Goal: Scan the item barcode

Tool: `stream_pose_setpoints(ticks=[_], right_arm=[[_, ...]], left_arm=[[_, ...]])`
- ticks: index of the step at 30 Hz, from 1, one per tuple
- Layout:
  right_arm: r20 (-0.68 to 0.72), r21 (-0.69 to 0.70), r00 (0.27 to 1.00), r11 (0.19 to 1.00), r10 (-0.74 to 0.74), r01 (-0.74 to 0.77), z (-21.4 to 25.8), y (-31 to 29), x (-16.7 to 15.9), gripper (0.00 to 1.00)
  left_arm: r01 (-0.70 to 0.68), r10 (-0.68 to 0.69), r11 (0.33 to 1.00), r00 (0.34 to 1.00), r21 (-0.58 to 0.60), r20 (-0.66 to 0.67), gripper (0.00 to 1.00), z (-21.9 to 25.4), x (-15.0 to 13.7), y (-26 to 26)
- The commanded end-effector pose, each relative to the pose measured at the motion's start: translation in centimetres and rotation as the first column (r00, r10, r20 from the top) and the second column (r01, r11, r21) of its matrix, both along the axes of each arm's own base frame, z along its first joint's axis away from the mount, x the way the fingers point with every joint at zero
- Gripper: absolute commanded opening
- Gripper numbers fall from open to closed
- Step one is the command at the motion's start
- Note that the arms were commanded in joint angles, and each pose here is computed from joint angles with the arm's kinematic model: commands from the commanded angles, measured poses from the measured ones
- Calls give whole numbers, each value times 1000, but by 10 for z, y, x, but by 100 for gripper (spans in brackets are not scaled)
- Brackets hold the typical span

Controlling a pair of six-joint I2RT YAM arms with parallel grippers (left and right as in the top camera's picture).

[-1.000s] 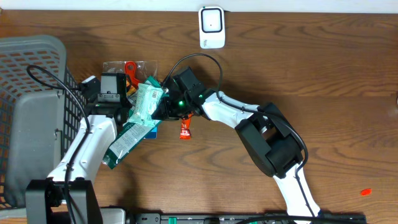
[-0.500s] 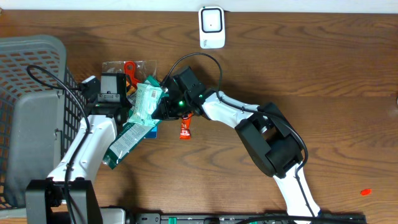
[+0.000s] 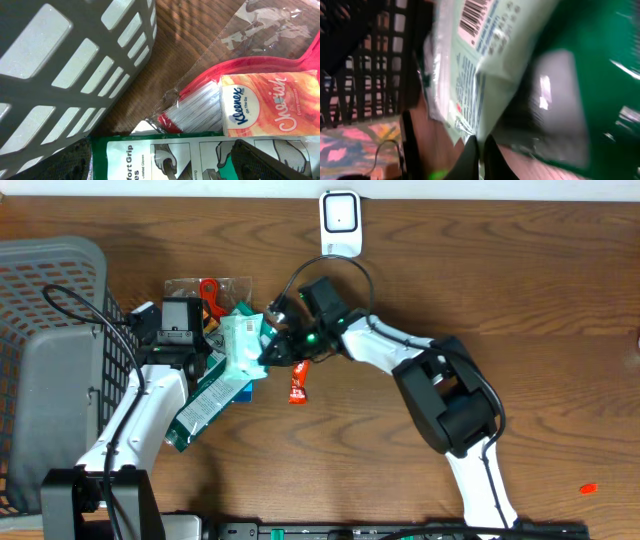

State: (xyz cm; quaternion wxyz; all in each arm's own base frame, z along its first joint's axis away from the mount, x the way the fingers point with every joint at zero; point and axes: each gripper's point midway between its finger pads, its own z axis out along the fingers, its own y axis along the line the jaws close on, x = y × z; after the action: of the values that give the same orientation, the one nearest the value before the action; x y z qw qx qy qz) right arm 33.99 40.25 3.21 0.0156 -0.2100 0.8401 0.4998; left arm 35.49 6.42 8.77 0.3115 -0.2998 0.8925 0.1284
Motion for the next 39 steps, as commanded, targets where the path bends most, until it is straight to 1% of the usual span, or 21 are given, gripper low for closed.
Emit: stream_pose_setpoints(ticks=[1, 8, 14, 15, 16, 17, 18, 19, 20, 21, 22, 26, 30, 33, 36, 39], right_arm=[[76, 40, 995, 997, 58, -62, 9, -14, 7, 1], [61, -3, 996, 998, 66, -66, 1, -41, 9, 1], [77, -28, 993, 996, 89, -88, -3, -37, 2, 1], [81, -35, 993, 995, 91, -88, -4, -36, 1, 2], [85, -34, 992, 995, 97, -95, -4, -34, 0, 8], [84, -35, 991, 994, 102, -99, -4, -33, -2, 18], [83, -37, 991, 994, 107, -105, -5, -33, -4, 35], [84, -38, 990, 993, 115, -112, -5, -32, -6, 63], [91, -39, 988, 992, 127, -124, -6, -32, -8, 73], [97, -40, 986, 990, 135, -132, -6, -32, -9, 77], [100, -41, 985, 990, 141, -137, -6, -33, -10, 79], [109, -46, 981, 987, 158, -154, -8, -36, -12, 80], [112, -50, 978, 984, 176, -171, -9, -37, -16, 74], [122, -69, 972, 979, 200, -193, -13, -41, -20, 73], [121, -109, 974, 977, 194, -181, -19, -45, -18, 73], [121, -109, 974, 977, 194, -181, -19, -45, -18, 71]], left_arm=[[-8, 8, 1000, 1000, -11, -16, 89, -7, -3, 1], [8, -9, 999, 1000, -41, -12, 89, -10, 0, -5], [7, -9, 999, 999, -41, -32, 89, -17, -1, -5], [7, -9, 999, 999, -41, -36, 89, -19, -1, -5], [7, -8, 999, 999, -42, -39, 89, -20, -1, -5], [5, -7, 999, 999, -45, -41, 89, -21, -1, -5], [12, -15, 998, 999, -57, -44, 89, -22, -1, -7], [22, -26, 997, 999, -76, -45, 89, -24, 0, -11], [38, -43, 994, 998, -105, -44, 89, -25, 0, -16], [51, -57, 990, 997, -128, -44, 89, -27, 1, -20], [66, -74, 985, 996, -156, -43, 89, -28, 1, -26], [114, -128, 962, 991, -249, -40, 89, -32, 2, -44], [156, -179, 928, 983, -338, -39, 89, -35, 0, -62], [178, -212, 901, 976, -396, -43, 89, -37, -3, -73], [194, -238, 876, 970, -441, -44, 89, -38, -6, -83], [205, -258, 846, 965, -491, -41, 89, -38, -9, -92]])
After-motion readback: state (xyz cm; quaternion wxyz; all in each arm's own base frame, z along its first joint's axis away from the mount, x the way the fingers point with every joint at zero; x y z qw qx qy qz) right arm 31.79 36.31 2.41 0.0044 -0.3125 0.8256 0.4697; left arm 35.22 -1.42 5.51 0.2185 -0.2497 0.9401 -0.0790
